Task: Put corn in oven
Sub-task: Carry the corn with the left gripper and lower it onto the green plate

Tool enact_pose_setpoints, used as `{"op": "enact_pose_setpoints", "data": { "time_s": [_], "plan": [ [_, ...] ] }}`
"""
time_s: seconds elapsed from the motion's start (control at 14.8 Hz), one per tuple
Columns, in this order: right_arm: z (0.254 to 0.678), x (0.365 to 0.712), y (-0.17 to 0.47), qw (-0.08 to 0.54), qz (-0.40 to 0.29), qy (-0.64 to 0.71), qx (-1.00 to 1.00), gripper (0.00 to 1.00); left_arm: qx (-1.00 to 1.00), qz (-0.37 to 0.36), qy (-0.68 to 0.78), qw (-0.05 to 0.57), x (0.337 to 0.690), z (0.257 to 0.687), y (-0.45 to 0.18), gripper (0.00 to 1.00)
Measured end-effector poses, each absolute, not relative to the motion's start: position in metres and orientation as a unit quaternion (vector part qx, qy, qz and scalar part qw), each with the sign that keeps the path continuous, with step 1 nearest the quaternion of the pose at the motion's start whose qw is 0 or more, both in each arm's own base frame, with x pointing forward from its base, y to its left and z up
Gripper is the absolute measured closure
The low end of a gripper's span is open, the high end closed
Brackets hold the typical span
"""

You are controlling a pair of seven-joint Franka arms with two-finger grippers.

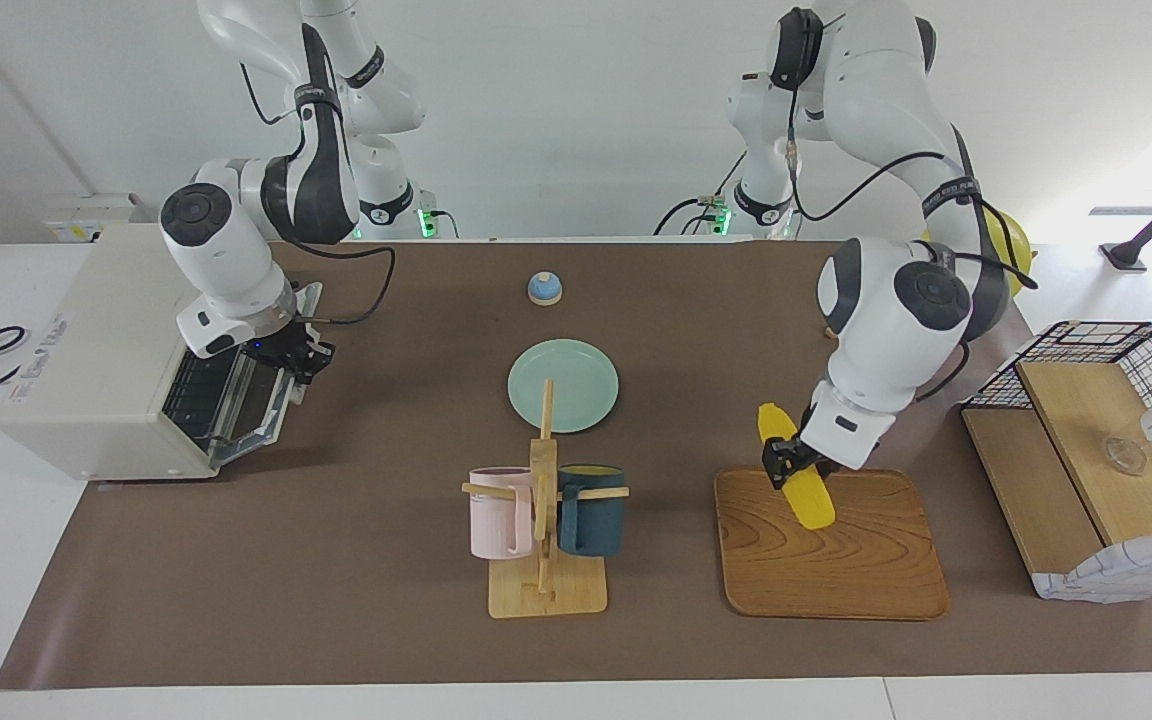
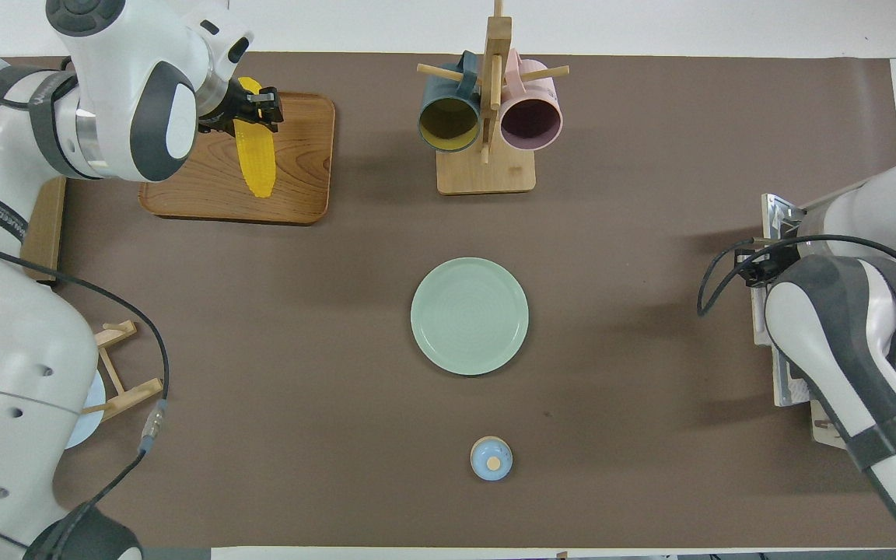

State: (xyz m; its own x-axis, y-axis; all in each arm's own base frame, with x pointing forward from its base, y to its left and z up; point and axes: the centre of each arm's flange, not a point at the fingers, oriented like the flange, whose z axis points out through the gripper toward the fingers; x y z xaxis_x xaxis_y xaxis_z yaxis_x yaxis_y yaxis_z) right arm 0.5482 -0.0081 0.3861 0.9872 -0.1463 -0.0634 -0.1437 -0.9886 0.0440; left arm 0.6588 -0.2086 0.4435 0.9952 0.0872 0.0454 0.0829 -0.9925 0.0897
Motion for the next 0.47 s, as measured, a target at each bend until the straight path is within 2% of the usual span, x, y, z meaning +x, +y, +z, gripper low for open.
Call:
{"op": "enact_pose_setpoints", "data": {
  "time_s": [0.27, 0.47],
  "plan": [
    [0.367, 0.551, 0.001, 0.019, -0.035, -0.065, 0.997, 0.99, 0.998, -0.008, 0.046, 0.038, 0.581, 0.440, -0.290, 0.42],
    [0.347, 0.554, 0.005, 0.013, -0.042, -0.066, 0.997, 0.99, 0.999, -0.008, 0.029, 0.039, 0.543, 0.427, -0.338, 0.42]
  ]
}}
